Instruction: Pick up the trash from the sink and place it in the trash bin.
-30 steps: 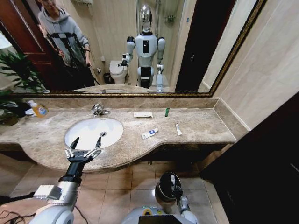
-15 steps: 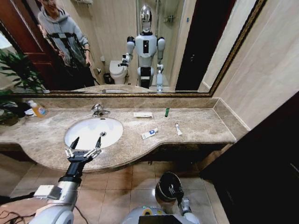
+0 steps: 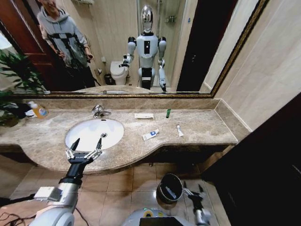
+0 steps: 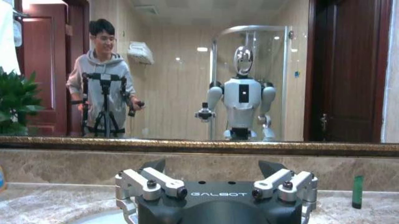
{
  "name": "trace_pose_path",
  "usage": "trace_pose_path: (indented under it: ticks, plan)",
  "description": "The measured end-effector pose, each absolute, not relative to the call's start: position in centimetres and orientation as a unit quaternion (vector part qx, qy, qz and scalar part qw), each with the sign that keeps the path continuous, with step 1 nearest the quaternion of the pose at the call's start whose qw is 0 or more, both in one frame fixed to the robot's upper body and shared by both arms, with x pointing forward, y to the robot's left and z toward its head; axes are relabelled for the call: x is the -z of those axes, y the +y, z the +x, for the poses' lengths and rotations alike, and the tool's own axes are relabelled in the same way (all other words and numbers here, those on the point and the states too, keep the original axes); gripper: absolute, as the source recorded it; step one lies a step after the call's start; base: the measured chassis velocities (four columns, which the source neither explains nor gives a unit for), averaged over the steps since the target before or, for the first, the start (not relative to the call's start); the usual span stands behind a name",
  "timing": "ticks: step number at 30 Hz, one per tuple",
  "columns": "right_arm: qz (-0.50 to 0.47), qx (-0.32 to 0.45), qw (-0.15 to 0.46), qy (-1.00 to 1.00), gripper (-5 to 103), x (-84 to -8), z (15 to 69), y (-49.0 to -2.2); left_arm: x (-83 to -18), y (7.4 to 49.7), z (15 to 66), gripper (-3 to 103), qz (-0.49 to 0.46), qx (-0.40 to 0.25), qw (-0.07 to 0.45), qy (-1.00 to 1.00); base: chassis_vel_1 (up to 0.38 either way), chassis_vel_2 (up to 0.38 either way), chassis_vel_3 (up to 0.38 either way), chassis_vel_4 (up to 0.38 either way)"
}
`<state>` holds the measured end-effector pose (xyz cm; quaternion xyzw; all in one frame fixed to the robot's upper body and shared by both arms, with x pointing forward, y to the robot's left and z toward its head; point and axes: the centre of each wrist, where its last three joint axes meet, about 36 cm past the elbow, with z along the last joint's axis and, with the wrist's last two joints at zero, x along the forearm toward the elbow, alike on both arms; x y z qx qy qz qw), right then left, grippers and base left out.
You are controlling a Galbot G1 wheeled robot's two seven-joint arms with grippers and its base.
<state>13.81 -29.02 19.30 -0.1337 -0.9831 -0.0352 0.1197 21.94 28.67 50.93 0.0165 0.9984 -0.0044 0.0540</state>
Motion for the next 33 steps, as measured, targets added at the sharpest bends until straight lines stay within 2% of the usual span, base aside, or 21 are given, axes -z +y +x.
trace_pose_path:
  ticks: [5,8,9,10,11,12,15,18,21,24,28,31,33]
  plan:
    - [-0.167,0.044,0.079,-0.982,100,-22.5,15.0,-30.3,-50.9,28.7,21.9,100,0.016,0.004,0.054,0.998,0.000,0.000,0.000,0.000]
    - [-0.194,0.059,0.002,-0.979,100,-27.8,17.8,-31.5,-50.9,28.7,21.9,100,0.016,0.004,0.054,0.998,0.000,0.000,0.000,0.000]
    - [-0.194,0.059,0.002,-0.979,100,-27.8,17.8,-31.5,-50.9,28.7,21.9,100,0.016,0.004,0.054,0.998,0.000,0.000,0.000,0.000]
    - [-0.196,0.056,-0.036,-0.978,100,-30.5,19.1,-32.0,-50.9,28.7,21.9,100,0.016,0.004,0.054,0.998,0.000,0.000,0.000,0.000]
    - [-0.194,0.049,-0.066,-0.978,100,-32.8,20.3,-32.0,-50.9,28.7,21.9,100,0.016,0.004,0.054,0.998,0.000,0.000,0.000,0.000]
    - [-0.194,0.049,-0.066,-0.978,100,-32.8,20.3,-32.0,-50.9,28.7,21.9,100,0.016,0.004,0.054,0.998,0.000,0.000,0.000,0.000]
    - [-0.163,0.001,-0.143,-0.976,100,-37.9,23.2,-31.0,-50.9,28.7,21.9,100,0.016,0.004,0.054,0.998,0.000,0.000,0.000,0.000]
    - [-0.129,-0.011,-0.173,-0.976,100,-40.9,25.3,-29.4,-50.9,28.7,21.9,100,0.016,0.004,0.054,0.998,0.000,0.000,0.000,0.000]
    - [-0.090,0.008,-0.168,-0.982,100,-42.6,27.1,-27.7,-50.9,28.7,21.9,100,0.016,0.004,0.054,0.998,0.000,0.000,0.000,0.000]
    - [-0.039,-0.007,-0.165,-0.986,100,-43.0,29.7,-27.3,-50.9,28.7,21.9,100,0.016,0.004,0.054,0.998,0.000,0.000,0.000,0.000]
    - [0.020,-0.039,-0.136,-0.990,100,-42.2,33.1,-27.3,-50.9,28.7,21.9,100,0.016,0.004,0.054,0.998,0.000,0.000,0.000,0.000]
    - [0.090,-0.051,-0.093,-0.990,100,-40.6,36.3,-26.7,-50.9,28.7,21.9,100,0.016,0.004,0.054,0.998,0.000,0.000,0.000,0.000]
    - [0.101,-0.058,-0.086,-0.989,100,-40.2,37.1,-26.6,-50.9,28.7,21.9,100,0.016,0.004,0.054,0.998,0.000,0.000,0.000,0.000]
